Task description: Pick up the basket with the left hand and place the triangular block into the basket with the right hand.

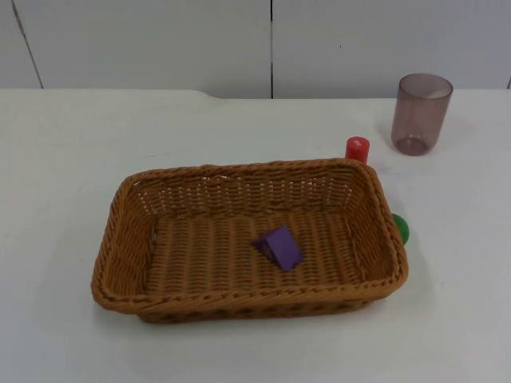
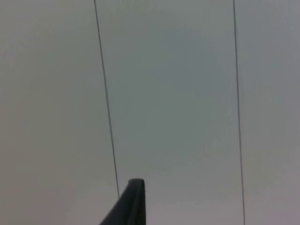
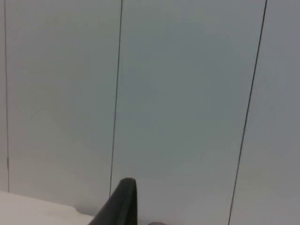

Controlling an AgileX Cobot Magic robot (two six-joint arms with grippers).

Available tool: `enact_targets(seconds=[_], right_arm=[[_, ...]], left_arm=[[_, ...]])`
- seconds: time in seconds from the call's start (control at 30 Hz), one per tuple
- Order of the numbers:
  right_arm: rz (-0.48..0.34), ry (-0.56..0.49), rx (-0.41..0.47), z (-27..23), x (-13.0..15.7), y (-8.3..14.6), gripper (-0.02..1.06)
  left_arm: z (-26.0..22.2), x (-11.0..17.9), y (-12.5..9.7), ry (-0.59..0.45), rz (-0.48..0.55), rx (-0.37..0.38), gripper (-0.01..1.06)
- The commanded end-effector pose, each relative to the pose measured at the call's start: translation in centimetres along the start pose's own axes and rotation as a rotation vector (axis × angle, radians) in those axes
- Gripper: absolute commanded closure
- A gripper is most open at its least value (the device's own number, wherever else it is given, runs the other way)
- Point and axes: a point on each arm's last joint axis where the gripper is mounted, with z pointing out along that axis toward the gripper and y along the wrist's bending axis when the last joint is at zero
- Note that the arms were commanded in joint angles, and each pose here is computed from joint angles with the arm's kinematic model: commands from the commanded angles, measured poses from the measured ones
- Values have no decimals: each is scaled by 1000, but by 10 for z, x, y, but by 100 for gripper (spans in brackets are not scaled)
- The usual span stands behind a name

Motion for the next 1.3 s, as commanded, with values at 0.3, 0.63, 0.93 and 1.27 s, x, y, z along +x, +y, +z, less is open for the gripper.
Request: enact_targets(seconds=[0.3, 0.63, 0.93, 1.27], right_arm=[[35, 160, -18, 11, 20, 1, 0], [44, 340, 8, 45, 60, -4, 0], [33, 480, 41, 73, 101, -9, 0], [78, 597, 39, 100, 152, -7, 0]], left_arm=[[6, 12, 1, 99, -16, 26, 0], [51, 64, 5, 335, -40, 25, 0], [85, 135, 13, 599, -28, 28, 0], [102, 184, 14, 723, -15, 13, 0]])
